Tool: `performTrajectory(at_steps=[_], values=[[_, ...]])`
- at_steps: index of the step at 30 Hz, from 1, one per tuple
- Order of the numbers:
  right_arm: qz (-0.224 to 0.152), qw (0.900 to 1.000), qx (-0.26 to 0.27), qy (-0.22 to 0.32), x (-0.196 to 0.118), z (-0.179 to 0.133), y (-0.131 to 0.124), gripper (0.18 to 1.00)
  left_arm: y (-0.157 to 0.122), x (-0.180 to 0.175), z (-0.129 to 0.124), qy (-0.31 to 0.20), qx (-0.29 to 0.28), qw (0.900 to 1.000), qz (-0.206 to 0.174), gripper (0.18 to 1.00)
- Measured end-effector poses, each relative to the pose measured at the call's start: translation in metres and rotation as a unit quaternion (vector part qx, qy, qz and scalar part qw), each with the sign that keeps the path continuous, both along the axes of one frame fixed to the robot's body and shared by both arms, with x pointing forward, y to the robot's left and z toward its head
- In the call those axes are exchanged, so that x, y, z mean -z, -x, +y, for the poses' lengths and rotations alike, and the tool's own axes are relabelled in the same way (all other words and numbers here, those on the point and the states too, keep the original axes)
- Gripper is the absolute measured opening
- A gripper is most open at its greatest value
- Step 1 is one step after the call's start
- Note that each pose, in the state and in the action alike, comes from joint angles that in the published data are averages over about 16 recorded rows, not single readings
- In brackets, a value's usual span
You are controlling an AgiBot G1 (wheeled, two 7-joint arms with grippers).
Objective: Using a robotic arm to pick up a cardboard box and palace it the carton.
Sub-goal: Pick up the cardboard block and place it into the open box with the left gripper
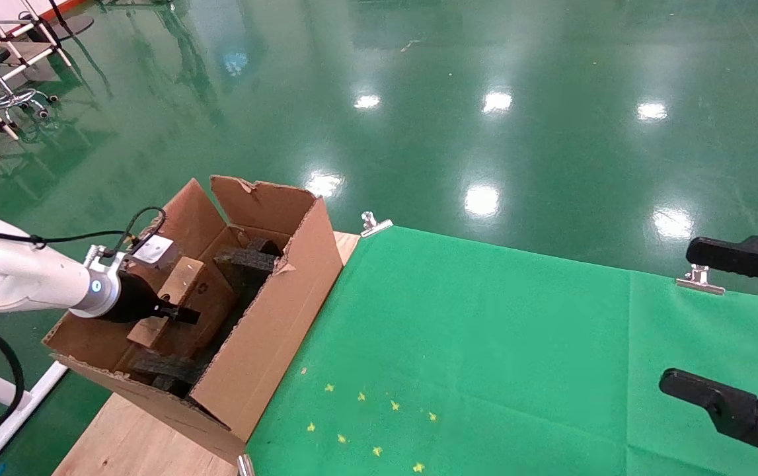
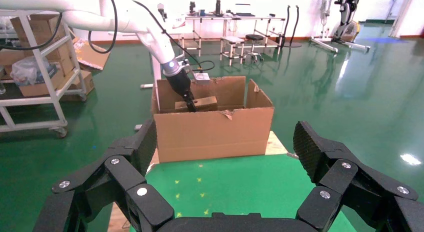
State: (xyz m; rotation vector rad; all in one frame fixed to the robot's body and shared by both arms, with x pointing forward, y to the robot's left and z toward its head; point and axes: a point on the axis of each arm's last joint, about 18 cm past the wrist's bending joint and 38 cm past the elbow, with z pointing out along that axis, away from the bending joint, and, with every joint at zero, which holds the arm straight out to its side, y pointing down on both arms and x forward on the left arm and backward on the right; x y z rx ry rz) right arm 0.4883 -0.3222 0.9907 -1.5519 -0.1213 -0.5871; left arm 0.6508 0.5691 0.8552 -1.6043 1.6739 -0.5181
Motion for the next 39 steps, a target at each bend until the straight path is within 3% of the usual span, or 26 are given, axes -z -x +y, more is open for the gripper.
performTrajectory(at_steps=[13,29,39], values=[[0.000,1.000,0.000,0.000,0.000,0.000,0.000,1.001,0.002,-0.005,0.002,0.001,0.000,1.0000,0.000,0.387],[0.000,1.000,0.000,0.000,0.000,0.000,0.000,1.001,0.006,-0.034,0.008,-0.001,0.007,0.9998,-0.019,0.735],[0.000,1.000,0.000,0.000,0.000,0.000,0.000,1.001,0.011,-0.089,0.004,0.032,0.031,0.9966,-0.070,0.903]])
